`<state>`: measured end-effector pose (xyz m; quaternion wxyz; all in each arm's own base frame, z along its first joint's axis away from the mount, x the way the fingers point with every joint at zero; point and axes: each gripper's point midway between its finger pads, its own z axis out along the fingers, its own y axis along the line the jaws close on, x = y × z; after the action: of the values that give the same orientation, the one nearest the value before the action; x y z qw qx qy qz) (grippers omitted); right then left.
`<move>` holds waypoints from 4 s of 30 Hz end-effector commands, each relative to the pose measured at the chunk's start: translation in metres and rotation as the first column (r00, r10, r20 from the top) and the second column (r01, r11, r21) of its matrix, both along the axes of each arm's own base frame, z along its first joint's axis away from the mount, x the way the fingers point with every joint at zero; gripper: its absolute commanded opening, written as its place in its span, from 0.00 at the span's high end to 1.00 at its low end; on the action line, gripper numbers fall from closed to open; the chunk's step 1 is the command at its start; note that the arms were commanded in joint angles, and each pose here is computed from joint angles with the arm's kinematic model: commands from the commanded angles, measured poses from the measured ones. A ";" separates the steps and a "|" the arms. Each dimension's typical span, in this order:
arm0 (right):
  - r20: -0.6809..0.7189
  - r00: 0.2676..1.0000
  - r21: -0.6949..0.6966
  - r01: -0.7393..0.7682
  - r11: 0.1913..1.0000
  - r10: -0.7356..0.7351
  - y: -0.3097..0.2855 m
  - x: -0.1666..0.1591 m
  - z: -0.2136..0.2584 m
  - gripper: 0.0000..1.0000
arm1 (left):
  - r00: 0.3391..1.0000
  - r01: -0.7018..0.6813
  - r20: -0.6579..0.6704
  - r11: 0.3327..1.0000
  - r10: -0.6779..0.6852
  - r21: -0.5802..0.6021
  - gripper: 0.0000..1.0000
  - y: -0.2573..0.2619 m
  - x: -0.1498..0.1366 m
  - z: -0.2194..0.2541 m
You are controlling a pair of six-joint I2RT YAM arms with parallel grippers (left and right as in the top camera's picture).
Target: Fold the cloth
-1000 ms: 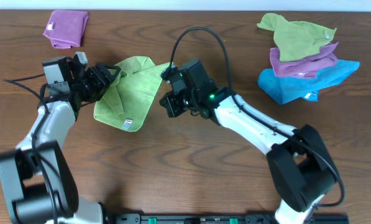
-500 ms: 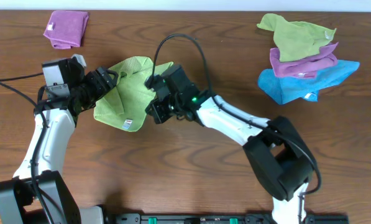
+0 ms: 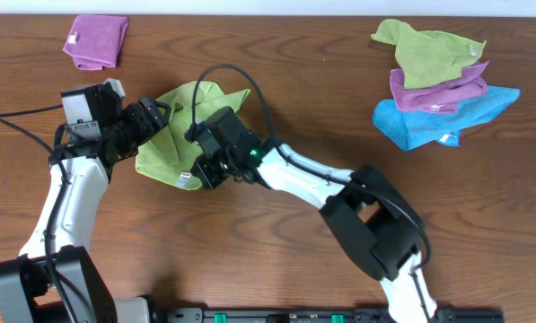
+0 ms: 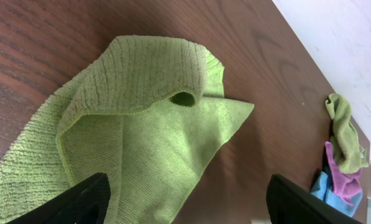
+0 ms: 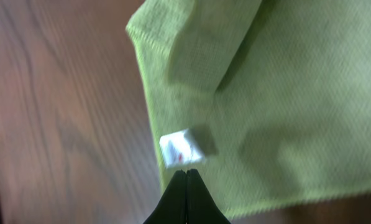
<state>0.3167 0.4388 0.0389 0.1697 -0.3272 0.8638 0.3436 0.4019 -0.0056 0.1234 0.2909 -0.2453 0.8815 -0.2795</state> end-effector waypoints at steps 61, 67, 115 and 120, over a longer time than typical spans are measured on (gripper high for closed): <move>-0.185 0.870 -0.732 0.189 0.655 -0.458 -0.271 0.036 -0.079 0.99 | 0.992 0.117 -0.075 0.968 -0.103 0.222 0.11 -0.070 -0.015 -0.015; -0.190 0.874 -0.677 0.213 0.704 -0.447 -0.269 0.045 -0.061 0.99 | 0.986 0.156 0.003 0.925 -0.167 0.348 0.13 -0.095 -0.006 -0.008; -0.163 0.914 -0.469 0.260 0.844 -0.372 -0.231 0.057 0.011 0.99 | 0.994 0.063 -0.004 0.573 -0.105 0.817 0.95 -0.091 0.014 -0.060; -0.156 0.916 -0.462 0.265 0.847 -0.371 -0.230 0.059 0.011 0.98 | 0.996 0.084 -0.049 0.563 -0.078 0.822 0.95 -0.079 -0.007 -0.043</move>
<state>0.3762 0.2064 0.0461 0.0377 -0.1563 0.9769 0.1408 0.3918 -0.0918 0.0536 0.3312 -0.0152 0.9326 0.1426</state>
